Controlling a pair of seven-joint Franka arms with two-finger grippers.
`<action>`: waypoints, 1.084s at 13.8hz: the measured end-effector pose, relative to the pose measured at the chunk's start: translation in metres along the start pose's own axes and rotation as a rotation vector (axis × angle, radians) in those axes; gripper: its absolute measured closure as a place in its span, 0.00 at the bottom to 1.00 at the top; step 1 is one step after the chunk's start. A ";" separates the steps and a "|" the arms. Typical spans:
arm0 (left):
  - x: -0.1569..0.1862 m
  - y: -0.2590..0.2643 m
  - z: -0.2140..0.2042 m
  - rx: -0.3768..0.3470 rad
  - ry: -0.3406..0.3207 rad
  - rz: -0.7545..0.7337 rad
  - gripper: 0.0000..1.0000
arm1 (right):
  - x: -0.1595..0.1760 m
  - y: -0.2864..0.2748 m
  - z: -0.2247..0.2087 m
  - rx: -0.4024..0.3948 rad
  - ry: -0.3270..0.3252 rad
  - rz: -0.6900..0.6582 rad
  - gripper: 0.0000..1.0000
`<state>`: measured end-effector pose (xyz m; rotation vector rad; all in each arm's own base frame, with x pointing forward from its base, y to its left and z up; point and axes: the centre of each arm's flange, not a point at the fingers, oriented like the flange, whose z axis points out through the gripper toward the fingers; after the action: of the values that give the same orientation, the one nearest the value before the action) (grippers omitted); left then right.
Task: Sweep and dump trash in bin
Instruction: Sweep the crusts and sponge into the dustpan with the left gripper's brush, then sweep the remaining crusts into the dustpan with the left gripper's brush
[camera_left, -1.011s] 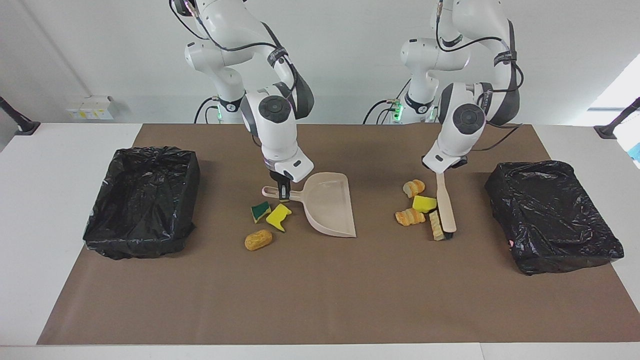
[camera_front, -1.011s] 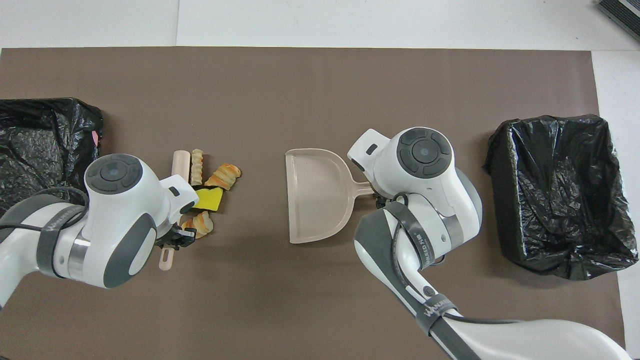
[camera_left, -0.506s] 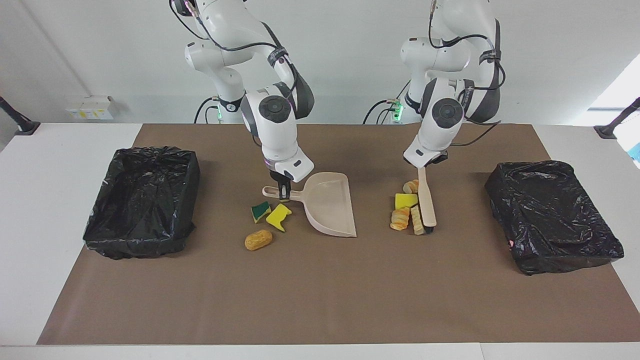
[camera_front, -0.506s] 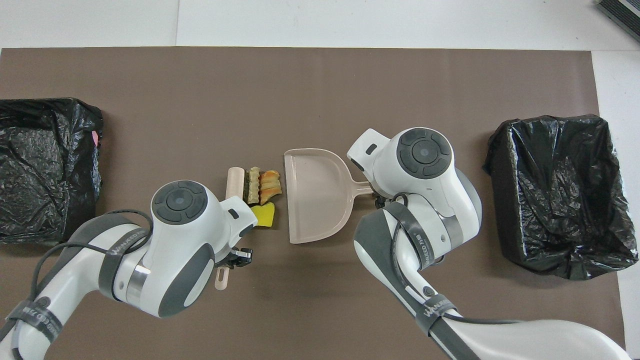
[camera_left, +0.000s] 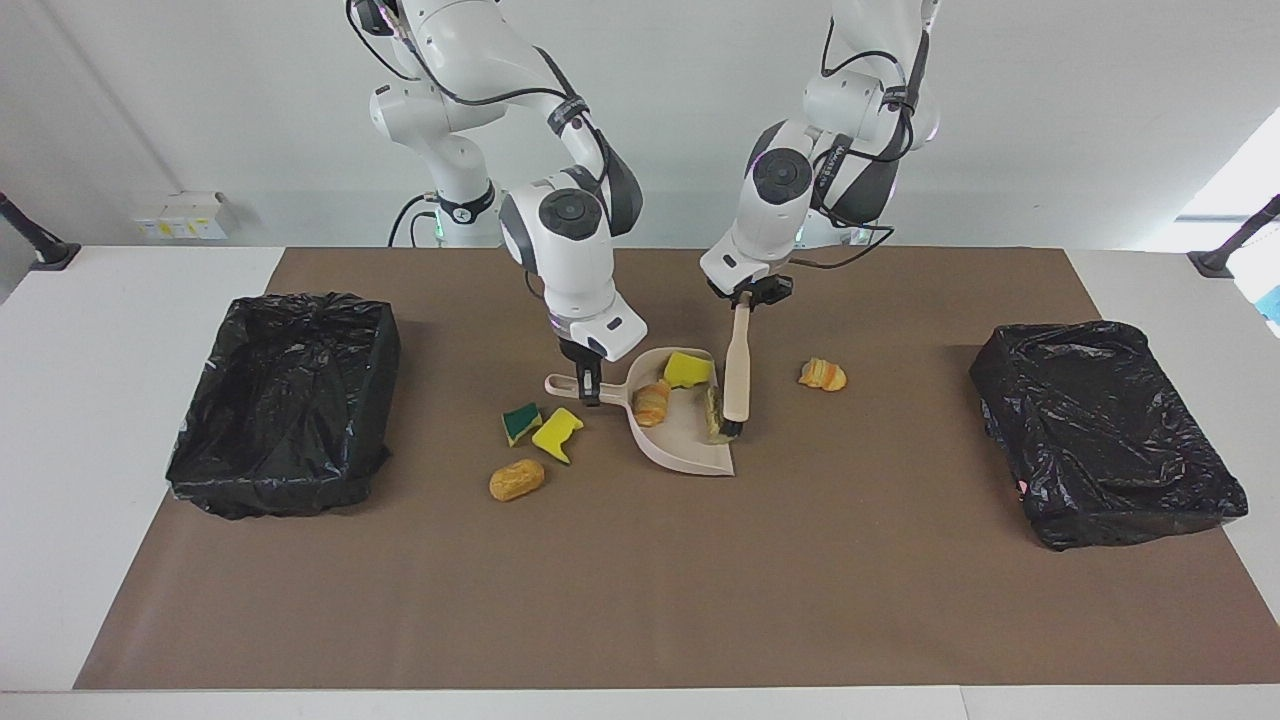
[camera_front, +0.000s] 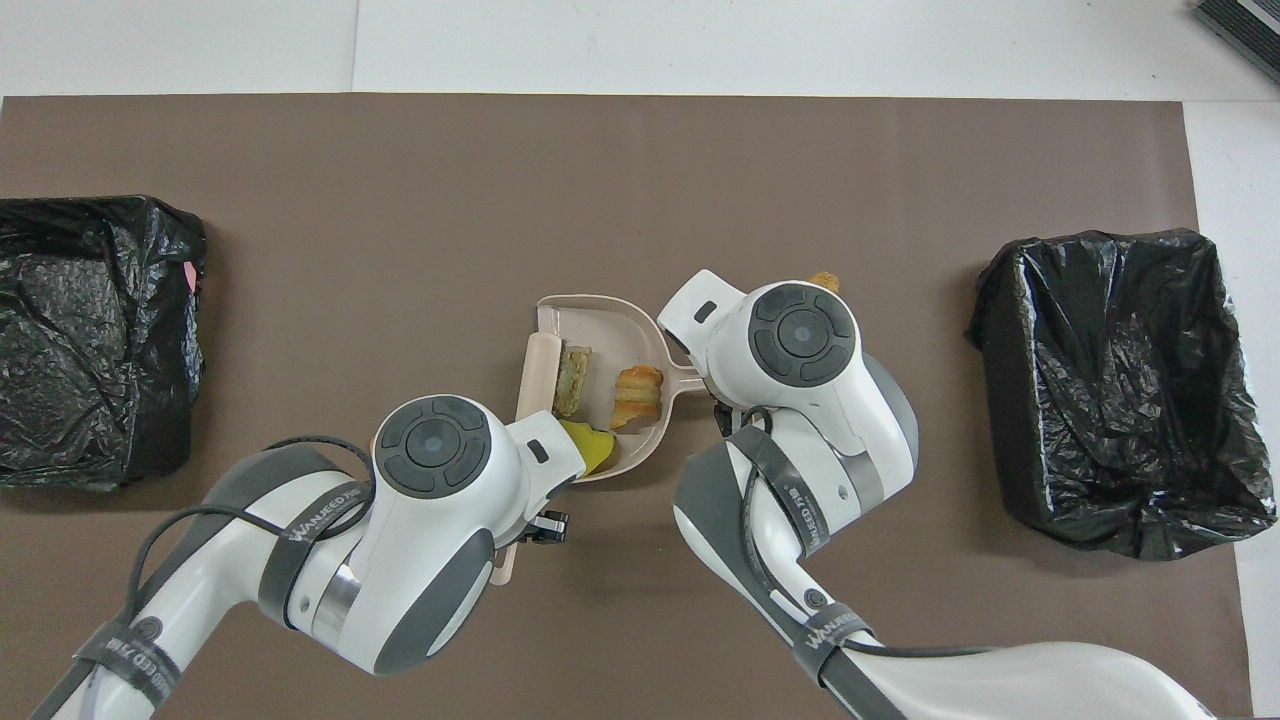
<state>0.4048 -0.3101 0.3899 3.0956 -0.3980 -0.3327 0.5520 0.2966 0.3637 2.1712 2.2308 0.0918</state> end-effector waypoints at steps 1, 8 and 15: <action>0.001 -0.001 -0.006 0.000 -0.007 -0.002 0.73 | 0.001 0.000 0.001 -0.001 0.001 0.000 0.67; 0.003 -0.066 -0.023 0.040 -0.180 -0.445 0.73 | -0.002 0.002 0.003 0.001 0.001 -0.037 0.67; -0.020 -0.130 0.011 0.069 -0.279 -0.734 0.73 | 0.001 0.000 0.003 0.000 0.002 -0.058 0.67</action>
<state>0.4164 -0.1796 0.3798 3.1343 0.7712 -0.7588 0.5525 0.2976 0.3610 2.1051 2.2929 0.0919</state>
